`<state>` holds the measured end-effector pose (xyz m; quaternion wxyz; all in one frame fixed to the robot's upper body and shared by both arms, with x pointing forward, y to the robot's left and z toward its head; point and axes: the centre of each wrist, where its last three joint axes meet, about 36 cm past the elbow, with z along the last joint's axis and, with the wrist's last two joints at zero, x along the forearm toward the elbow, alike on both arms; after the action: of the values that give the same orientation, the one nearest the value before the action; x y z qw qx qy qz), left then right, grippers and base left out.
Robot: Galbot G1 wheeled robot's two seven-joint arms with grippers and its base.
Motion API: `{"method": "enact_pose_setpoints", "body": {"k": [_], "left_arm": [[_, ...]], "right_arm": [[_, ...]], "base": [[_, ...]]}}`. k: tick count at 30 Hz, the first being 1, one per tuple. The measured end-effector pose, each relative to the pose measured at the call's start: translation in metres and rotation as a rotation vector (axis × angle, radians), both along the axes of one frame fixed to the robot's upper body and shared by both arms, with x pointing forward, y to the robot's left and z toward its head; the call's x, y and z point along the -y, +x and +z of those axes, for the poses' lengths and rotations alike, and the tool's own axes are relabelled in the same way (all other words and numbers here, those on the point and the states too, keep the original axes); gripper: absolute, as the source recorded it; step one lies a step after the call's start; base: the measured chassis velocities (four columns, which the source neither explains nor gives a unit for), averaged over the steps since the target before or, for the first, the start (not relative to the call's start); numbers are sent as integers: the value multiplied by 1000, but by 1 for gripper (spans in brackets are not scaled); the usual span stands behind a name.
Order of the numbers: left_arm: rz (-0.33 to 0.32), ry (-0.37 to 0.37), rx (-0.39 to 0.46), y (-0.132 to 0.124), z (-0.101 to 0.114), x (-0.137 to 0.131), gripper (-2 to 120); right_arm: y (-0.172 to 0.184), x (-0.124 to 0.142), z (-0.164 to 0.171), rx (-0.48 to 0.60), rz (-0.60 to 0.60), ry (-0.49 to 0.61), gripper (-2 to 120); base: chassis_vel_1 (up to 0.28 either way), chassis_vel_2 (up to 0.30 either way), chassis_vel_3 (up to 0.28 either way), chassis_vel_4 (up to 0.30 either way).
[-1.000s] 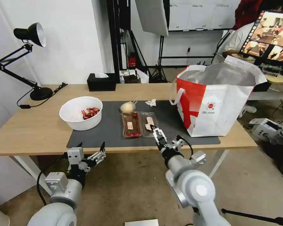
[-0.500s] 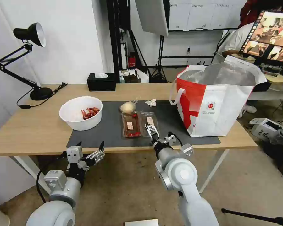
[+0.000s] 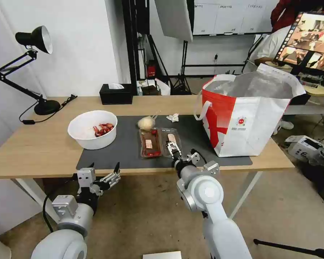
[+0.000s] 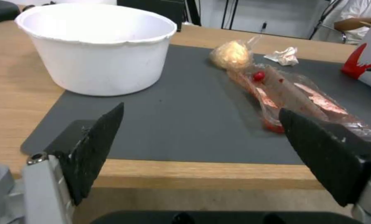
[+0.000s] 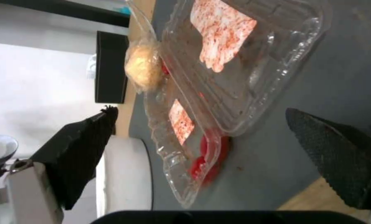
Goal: Pick up the trash from the table and place it into the takeout bag.
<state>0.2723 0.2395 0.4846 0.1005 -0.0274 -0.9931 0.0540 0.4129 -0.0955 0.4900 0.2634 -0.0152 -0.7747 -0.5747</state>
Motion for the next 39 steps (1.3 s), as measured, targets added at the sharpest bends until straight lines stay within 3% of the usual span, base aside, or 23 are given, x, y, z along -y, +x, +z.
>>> {"method": "enact_pose_setpoints", "body": {"k": [39], "left_arm": [[5,-1,-6,-1,-1,0,100]], "right_arm": [[22,-6,-4,-26,11,-5,100]], "base": [[0,0,0,0]]}}
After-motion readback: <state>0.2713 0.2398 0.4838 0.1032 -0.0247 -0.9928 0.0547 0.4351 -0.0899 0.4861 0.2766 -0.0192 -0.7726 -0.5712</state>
